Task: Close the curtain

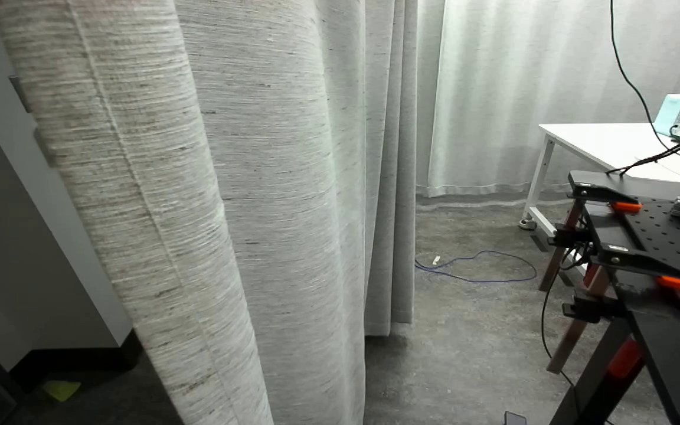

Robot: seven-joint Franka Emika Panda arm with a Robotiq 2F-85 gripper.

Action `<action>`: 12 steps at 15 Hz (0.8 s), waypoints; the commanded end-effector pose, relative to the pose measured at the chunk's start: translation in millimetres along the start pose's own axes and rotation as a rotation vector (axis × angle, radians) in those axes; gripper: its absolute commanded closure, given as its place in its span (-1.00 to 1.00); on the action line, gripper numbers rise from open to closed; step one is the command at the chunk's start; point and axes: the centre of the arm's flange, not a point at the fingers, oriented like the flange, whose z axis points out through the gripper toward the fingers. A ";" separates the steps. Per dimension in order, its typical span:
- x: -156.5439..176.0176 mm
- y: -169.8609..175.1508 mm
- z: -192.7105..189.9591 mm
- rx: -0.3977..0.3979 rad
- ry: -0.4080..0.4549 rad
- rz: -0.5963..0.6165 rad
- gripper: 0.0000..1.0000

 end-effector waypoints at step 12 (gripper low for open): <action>-36.3 -24.8 43.2 0.109 -0.103 0.019 0.98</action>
